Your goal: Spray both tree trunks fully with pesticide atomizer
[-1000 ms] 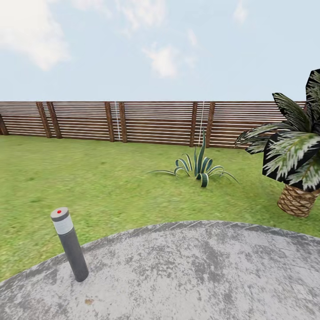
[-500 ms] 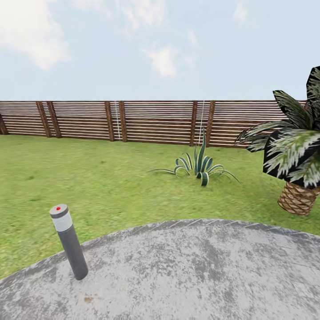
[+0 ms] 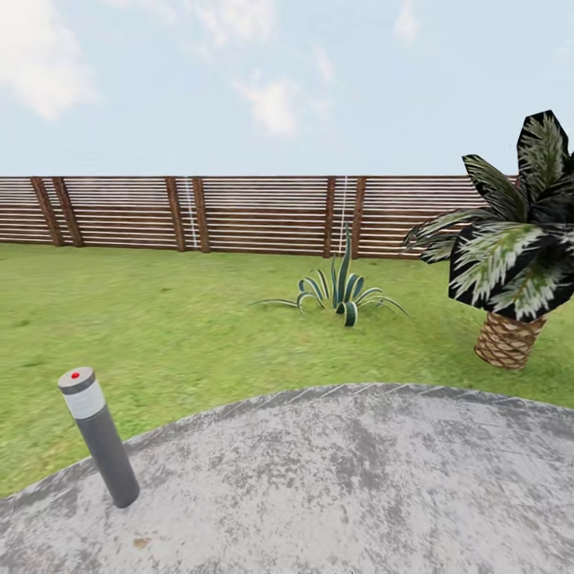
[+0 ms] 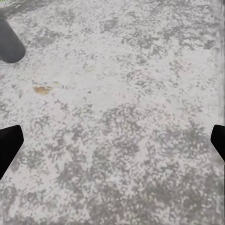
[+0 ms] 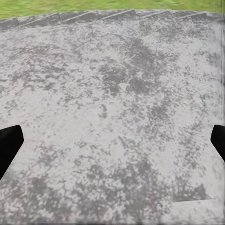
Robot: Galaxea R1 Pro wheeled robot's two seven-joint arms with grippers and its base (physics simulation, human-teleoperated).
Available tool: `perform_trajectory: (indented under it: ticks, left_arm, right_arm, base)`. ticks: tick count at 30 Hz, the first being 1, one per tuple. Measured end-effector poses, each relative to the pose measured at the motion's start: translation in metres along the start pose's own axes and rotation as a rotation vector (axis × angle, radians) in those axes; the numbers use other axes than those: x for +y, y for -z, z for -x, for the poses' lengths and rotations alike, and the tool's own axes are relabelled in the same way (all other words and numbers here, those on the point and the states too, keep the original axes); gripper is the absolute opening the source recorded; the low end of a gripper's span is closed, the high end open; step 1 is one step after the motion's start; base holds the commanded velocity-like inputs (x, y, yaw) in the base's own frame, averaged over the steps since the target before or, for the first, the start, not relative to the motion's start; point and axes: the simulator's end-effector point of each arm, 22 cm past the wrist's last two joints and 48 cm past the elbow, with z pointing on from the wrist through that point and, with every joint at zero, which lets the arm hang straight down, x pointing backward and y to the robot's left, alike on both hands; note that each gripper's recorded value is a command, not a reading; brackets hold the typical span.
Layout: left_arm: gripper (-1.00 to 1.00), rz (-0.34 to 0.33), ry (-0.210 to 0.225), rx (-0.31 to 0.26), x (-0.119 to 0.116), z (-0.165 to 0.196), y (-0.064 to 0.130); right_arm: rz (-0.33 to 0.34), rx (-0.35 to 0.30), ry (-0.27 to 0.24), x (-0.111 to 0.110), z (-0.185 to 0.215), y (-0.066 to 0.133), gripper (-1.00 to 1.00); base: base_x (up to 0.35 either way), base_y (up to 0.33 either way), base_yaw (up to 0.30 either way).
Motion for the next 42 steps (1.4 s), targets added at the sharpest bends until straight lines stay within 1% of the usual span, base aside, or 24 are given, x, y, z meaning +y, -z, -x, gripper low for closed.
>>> perform_trajectory:
  ticks: [18,42]
  left_arm:
    - [1.0,0.0,-0.001,0.014,-0.001,-0.034,-0.021]
    - [1.0,0.001,0.0,0.016,-0.003,-0.075,-0.049]
  right_arm:
    - [-0.002,0.015,-0.002,0.001,-0.038,-0.015,1.0]
    - [-0.003,0.017,-0.001,0.002,-0.083,-0.034,1.0]
  base:
    - [0.0,0.0,-0.252]
    - [0.0,0.0,-0.296]
